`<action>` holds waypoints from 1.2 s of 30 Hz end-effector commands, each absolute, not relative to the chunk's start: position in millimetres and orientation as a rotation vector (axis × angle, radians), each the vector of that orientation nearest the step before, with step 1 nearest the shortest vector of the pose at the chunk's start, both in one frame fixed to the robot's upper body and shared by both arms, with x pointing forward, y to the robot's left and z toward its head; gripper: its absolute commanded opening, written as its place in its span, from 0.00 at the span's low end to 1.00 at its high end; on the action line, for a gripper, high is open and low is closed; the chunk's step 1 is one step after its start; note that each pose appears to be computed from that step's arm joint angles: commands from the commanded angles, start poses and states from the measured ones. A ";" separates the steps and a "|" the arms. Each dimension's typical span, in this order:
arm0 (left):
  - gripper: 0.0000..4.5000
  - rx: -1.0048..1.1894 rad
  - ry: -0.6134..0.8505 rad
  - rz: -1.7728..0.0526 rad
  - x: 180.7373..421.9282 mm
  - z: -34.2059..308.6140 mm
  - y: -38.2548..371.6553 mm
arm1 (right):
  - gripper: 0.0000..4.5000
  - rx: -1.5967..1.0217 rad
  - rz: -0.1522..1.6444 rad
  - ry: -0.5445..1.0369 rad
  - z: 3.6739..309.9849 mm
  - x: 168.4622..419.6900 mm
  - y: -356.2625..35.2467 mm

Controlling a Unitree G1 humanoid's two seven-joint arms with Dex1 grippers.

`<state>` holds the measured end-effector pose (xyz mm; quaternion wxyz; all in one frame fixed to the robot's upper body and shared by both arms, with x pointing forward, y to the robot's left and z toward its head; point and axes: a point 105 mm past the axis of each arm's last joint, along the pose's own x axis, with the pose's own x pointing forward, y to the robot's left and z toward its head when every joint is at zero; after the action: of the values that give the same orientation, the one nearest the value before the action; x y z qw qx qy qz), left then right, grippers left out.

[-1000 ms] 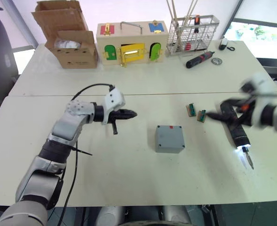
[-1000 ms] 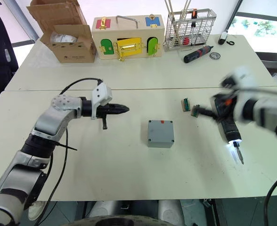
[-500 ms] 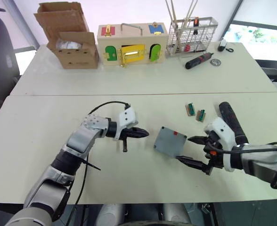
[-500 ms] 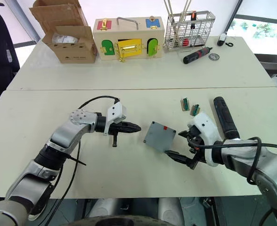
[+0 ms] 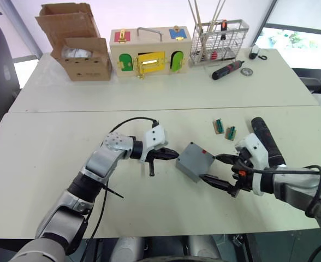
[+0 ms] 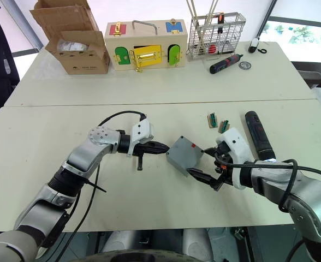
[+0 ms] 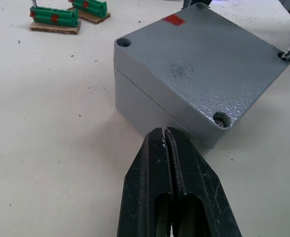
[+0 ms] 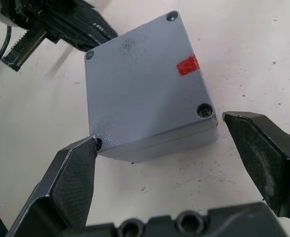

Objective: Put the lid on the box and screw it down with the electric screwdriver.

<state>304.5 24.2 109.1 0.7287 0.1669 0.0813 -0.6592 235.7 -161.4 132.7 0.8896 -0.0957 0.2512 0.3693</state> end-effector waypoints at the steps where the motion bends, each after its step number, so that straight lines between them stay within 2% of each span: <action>1: 0.00 0.384 0.128 -1.485 301.8 117.2 19.4 | 1.00 -0.162 0.738 0.489 145.4 236.8 -170.6; 5: 0.00 0.388 0.124 -1.479 303.0 116.6 21.0 | 1.00 -0.124 0.697 0.447 157.9 237.6 -179.0; 8: 0.00 0.384 0.119 -1.469 304.5 116.9 21.1 | 1.00 -0.059 0.735 0.421 166.6 227.6 -175.3; 13: 0.00 0.378 0.111 -1.475 304.3 116.2 17.1 | 1.00 -0.046 0.778 0.503 150.1 209.2 -166.4; 17: 0.00 0.396 0.057 -1.411 319.1 118.3 9.8 | 1.00 -0.033 0.817 0.571 131.5 198.3 -153.5; 25: 0.00 0.394 0.040 -1.433 320.6 118.8 0.2 | 1.00 0.003 0.851 0.592 117.2 195.3 -134.3; 31: 0.00 0.378 0.009 -1.445 324.5 123.8 -14.9 | 1.00 0.044 0.910 0.560 120.3 194.7 -115.7; 36: 0.00 0.377 -0.010 -1.316 350.0 130.1 -3.6 | 1.00 -0.009 0.870 0.581 120.1 193.1 -128.1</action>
<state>338.4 -15.7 117.0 0.7559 0.1682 0.0170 -0.6325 193.7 -123.1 109.7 0.8585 0.0166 0.2960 0.4185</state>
